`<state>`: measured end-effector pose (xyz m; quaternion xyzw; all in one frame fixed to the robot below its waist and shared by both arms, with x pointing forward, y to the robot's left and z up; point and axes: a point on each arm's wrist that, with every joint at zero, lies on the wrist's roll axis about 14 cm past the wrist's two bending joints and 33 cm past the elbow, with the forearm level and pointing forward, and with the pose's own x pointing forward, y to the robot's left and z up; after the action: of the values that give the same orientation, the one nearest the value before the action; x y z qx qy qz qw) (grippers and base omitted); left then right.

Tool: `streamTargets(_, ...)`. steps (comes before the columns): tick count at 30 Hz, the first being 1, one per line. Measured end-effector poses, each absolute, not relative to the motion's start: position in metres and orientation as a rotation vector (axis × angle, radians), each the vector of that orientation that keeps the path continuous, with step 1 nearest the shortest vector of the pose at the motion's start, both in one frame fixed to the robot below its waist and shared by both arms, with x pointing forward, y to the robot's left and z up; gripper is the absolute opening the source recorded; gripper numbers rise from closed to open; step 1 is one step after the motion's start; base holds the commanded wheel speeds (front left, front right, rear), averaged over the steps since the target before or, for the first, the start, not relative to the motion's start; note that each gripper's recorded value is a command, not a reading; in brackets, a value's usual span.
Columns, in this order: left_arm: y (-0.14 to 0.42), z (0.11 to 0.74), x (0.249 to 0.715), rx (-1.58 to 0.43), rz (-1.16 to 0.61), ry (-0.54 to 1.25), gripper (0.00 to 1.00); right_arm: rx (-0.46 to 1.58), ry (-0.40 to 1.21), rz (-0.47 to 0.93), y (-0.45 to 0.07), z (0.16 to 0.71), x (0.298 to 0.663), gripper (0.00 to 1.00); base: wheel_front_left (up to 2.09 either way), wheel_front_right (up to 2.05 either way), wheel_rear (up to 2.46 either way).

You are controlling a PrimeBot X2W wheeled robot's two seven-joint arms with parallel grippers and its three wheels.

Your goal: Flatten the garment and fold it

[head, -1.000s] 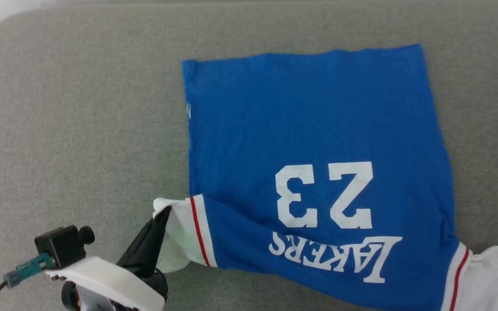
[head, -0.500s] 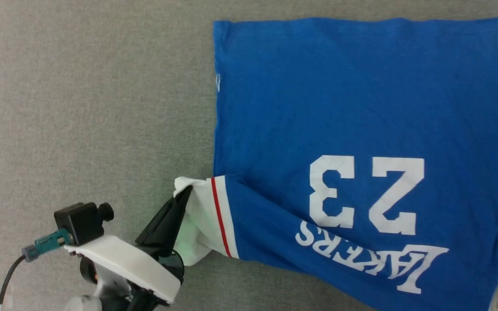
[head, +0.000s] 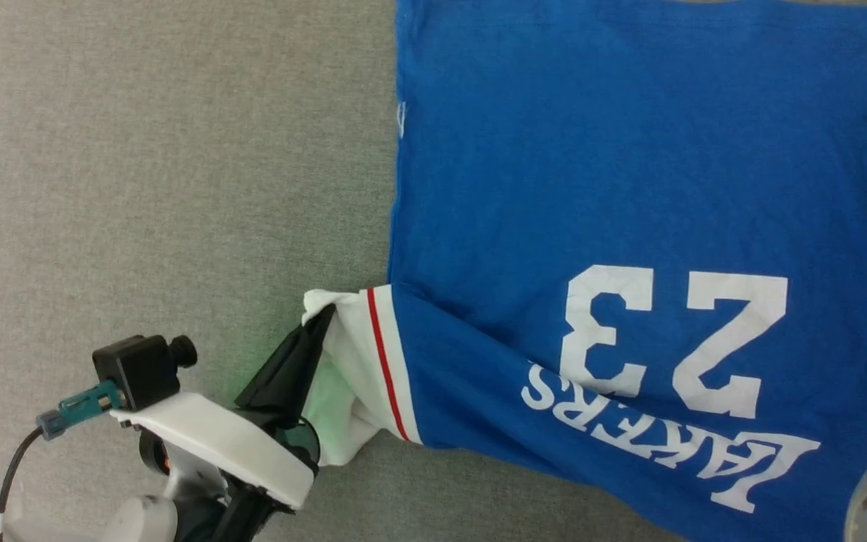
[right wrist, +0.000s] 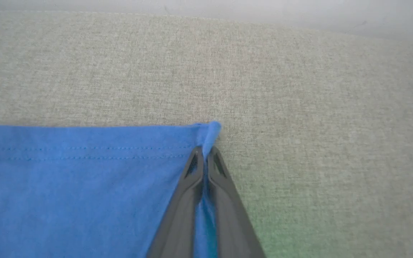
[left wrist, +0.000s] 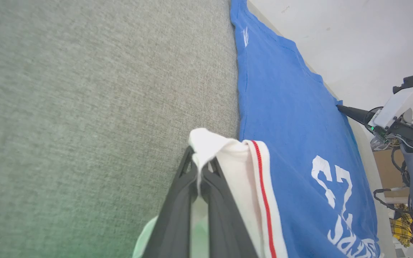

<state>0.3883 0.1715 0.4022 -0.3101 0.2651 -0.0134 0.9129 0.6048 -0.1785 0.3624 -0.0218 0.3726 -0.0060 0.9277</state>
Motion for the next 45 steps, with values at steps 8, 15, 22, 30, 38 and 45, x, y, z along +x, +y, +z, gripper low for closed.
streamTargets(8,0.171,0.416,0.395,-0.634,-0.045,0.491,0.00,0.013,0.603,-0.020,-0.184,0.404,0.607,0.00,0.00,0.00,0.00)
streamTargets(15,0.168,0.434,0.386,-0.630,-0.050,0.461,0.00,0.084,0.431,-0.074,-0.220,0.462,0.571,0.00,0.00,0.00,0.00)
streamTargets(22,0.153,0.445,0.377,-0.637,-0.094,0.452,0.00,0.127,0.357,-0.214,-0.279,0.491,0.483,0.00,0.00,0.00,0.00)
streamTargets(30,0.134,0.455,0.374,-0.636,-0.157,0.446,0.00,0.262,0.425,-0.376,-0.335,0.471,0.363,0.00,0.00,0.00,0.00)
streamTargets(38,0.124,0.455,0.368,-0.628,-0.189,0.472,0.00,0.368,0.583,-0.427,-0.326,0.402,0.283,0.00,0.00,0.00,0.00)
streamTargets(45,0.111,0.450,0.362,-0.622,-0.226,0.511,0.00,0.374,0.637,-0.358,-0.290,0.362,0.285,0.00,0.00,0.00,0.00)
